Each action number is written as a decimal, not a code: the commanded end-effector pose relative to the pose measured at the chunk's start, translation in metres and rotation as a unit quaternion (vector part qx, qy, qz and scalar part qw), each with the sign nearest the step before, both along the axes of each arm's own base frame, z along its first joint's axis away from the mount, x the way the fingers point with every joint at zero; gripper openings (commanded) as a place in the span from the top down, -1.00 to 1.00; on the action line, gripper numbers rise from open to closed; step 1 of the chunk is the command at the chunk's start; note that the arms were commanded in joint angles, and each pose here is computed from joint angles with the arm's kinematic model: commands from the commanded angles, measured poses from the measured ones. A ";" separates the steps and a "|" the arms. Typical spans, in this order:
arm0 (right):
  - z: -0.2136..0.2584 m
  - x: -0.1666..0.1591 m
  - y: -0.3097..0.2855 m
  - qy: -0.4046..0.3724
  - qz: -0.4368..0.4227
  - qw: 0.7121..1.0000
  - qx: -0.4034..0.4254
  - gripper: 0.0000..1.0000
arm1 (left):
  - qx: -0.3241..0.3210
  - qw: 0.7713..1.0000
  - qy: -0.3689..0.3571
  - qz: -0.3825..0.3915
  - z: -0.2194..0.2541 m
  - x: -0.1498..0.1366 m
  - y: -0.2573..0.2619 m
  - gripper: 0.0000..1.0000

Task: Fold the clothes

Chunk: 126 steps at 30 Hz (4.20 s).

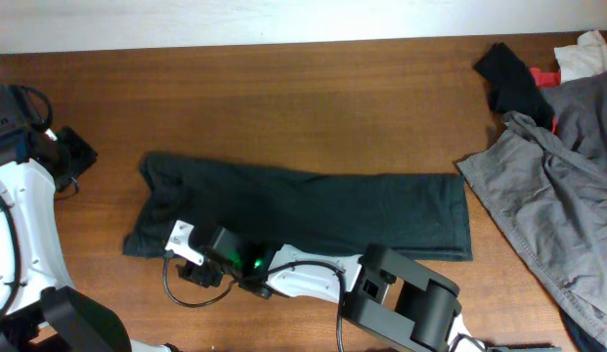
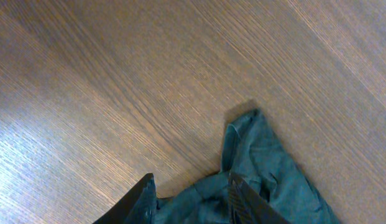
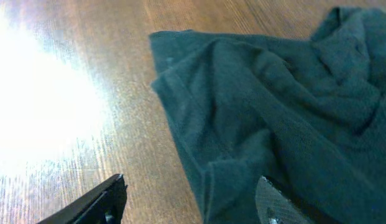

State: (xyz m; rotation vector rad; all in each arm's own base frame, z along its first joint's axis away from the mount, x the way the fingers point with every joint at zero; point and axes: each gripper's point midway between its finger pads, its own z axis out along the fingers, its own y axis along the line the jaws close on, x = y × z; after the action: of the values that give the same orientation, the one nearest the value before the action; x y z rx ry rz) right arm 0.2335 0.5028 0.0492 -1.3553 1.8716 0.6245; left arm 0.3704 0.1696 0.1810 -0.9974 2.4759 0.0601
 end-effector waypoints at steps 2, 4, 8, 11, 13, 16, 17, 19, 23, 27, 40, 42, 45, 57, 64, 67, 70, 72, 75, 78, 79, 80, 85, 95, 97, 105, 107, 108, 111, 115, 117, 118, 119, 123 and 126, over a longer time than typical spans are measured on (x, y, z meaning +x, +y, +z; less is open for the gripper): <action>-0.004 0.001 0.008 -0.006 -0.001 1.000 0.005 -0.43 | -0.008 1.000 0.007 0.004 -0.008 0.000 -0.002 0.25; -0.008 0.007 0.005 -0.023 -0.009 1.000 -0.006 -0.43 | -0.008 1.000 0.007 0.004 -0.008 0.000 -0.002 0.24; -0.010 0.011 0.003 -0.052 -0.002 0.998 -0.021 -0.42 | -0.008 1.000 0.007 0.004 -0.008 0.000 -0.002 0.24; -0.014 0.015 0.001 -0.058 -0.010 0.998 -0.028 -0.35 | -0.008 1.000 0.007 0.004 -0.008 0.000 -0.002 0.25; -0.014 0.018 -0.001 -0.063 -0.018 0.997 -0.031 -0.03 | -0.008 1.000 0.007 0.004 -0.008 0.000 -0.002 0.25; -0.016 0.022 -0.004 -0.066 -0.026 0.997 -0.035 0.25 | -0.008 1.000 0.007 0.004 -0.008 0.000 -0.002 0.25; -0.016 0.023 -0.004 -0.066 -0.027 0.997 -0.036 0.25 | -0.008 1.000 0.007 0.004 -0.008 0.000 -0.002 0.25; -0.017 0.025 -0.006 -0.066 -0.030 0.997 -0.037 0.39 | -0.009 1.000 0.008 0.004 -0.008 0.000 -0.002 0.25; -0.009 0.035 -0.005 -0.074 -0.040 0.996 -0.026 0.92 | -0.009 1.000 0.008 0.004 -0.008 -0.001 -0.002 0.24; 0.012 0.048 0.000 -0.080 -0.049 0.995 -0.011 0.92 | -0.010 1.000 0.011 0.004 -0.009 -0.002 -0.003 0.24; 0.077 0.104 -0.020 -0.093 -0.089 0.987 -0.096 0.93 | -0.009 1.000 0.012 0.004 -0.010 -0.001 -0.002 0.24; 0.072 0.116 -0.034 -0.084 -0.101 0.985 -0.109 0.89 | -0.009 1.000 0.013 0.004 -0.010 -0.002 -0.002 0.24; 0.050 0.124 -0.055 -0.038 -0.095 0.986 -0.129 0.83 | -0.009 1.000 0.013 0.008 -0.010 -0.002 0.000 0.25; -0.018 0.132 -0.087 0.123 -0.104 0.978 -0.129 -0.43 | -0.010 1.000 0.011 0.001 -0.010 0.000 -0.004 0.25; 0.033 0.128 -0.078 0.110 -0.090 0.985 -0.100 -0.60 | -0.010 1.000 0.011 0.001 -0.010 0.001 -0.004 0.25; 0.046 0.111 -0.072 0.115 -0.071 0.986 -0.096 -0.60 | -0.010 1.000 0.011 0.001 -0.010 0.001 -0.004 0.25; 0.041 0.091 -0.065 0.124 -0.054 0.985 -0.111 -0.20 | -0.009 1.000 0.010 0.001 -0.010 0.001 -0.004 0.24; 0.035 0.073 -0.058 0.133 -0.036 0.983 -0.122 0.12 | -0.007 1.000 0.008 0.002 -0.010 0.002 -0.003 0.25; 0.034 0.048 -0.044 0.135 -0.008 0.983 -0.125 0.31 | -0.005 1.000 0.005 0.002 -0.009 0.004 -0.002 0.25; 0.035 0.035 -0.026 0.123 0.010 0.986 -0.112 0.57 | -0.004 1.000 0.002 0.002 -0.010 0.006 -0.001 0.25; 0.035 0.033 -0.019 0.121 0.011 0.987 -0.104 0.64 | -0.004 1.000 0.002 0.002 -0.009 0.006 -0.001 0.25; 0.035 0.032 -0.013 0.122 0.009 0.988 -0.096 0.69 | -0.003 1.000 0.002 0.002 -0.010 0.006 0.000 0.25; 0.013 0.036 0.006 0.129 -0.004 0.989 -0.073 0.73 | 0.007 1.000 0.006 0.008 -0.009 0.004 0.004 0.24; -0.011 0.054 0.024 0.116 -0.026 0.992 -0.043 0.70 | 0.007 1.000 0.005 0.008 -0.009 0.005 0.004 0.24; -0.012 0.069 0.018 0.086 -0.060 0.993 -0.053 0.70 | 0.007 1.000 0.005 0.008 -0.009 0.005 0.003 0.24; -0.007 0.125 -0.017 0.026 -0.144 0.986 -0.080 0.67 | 0.006 1.000 0.004 0.007 -0.009 0.005 0.003 0.25; -0.006 0.139 -0.026 0.023 -0.159 0.984 -0.077 0.67 | 0.006 1.000 0.004 0.007 -0.009 0.005 0.003 0.25; -0.004 0.146 -0.029 0.021 -0.165 0.983 -0.072 0.67 | 0.005 1.000 0.004 0.007 -0.009 0.005 0.003 0.25; 0.007 0.169 -0.038 0.013 -0.184 0.981 -0.054 0.63 | 0.003 1.000 0.003 0.006 -0.009 0.006 0.002 0.24; 0.022 0.195 -0.049 0.005 -0.205 0.978 -0.037 0.10 | 0.002 1.000 0.003 0.005 -0.009 0.006 0.002 0.24; 0.027 0.203 -0.053 0.003 -0.212 0.977 -0.032 -0.38 | -0.007 1.000 -0.001 -0.001 -0.010 0.008 -0.002 0.25; 0.028 0.206 -0.055 0.002 -0.214 0.976 -0.031 -0.49 | -0.014 1.000 -0.004 -0.006 -0.010 0.009 -0.006 0.25; 0.029 0.207 -0.056 0.002 -0.216 0.976 -0.031 -0.49 | -0.021 1.000 -0.007 -0.010 -0.010 0.011 -0.009 0.28; 0.063 0.211 -0.076 0.008 -0.229 0.973 -0.039 -0.53 | -0.016 0.996 -0.017 -0.088 -0.007 0.024 -0.030 0.45; 0.094 0.201 -0.101 0.024 -0.236 0.969 -0.061 -0.53 | -0.006 0.988 -0.018 -0.150 -0.006 0.033 -0.053 0.45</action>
State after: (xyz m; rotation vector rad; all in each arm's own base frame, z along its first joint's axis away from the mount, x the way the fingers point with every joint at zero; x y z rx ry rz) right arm 0.4198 0.4105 0.0567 -1.0087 2.3039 0.2669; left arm 0.3937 0.1455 0.1814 -0.8205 2.4976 -0.0140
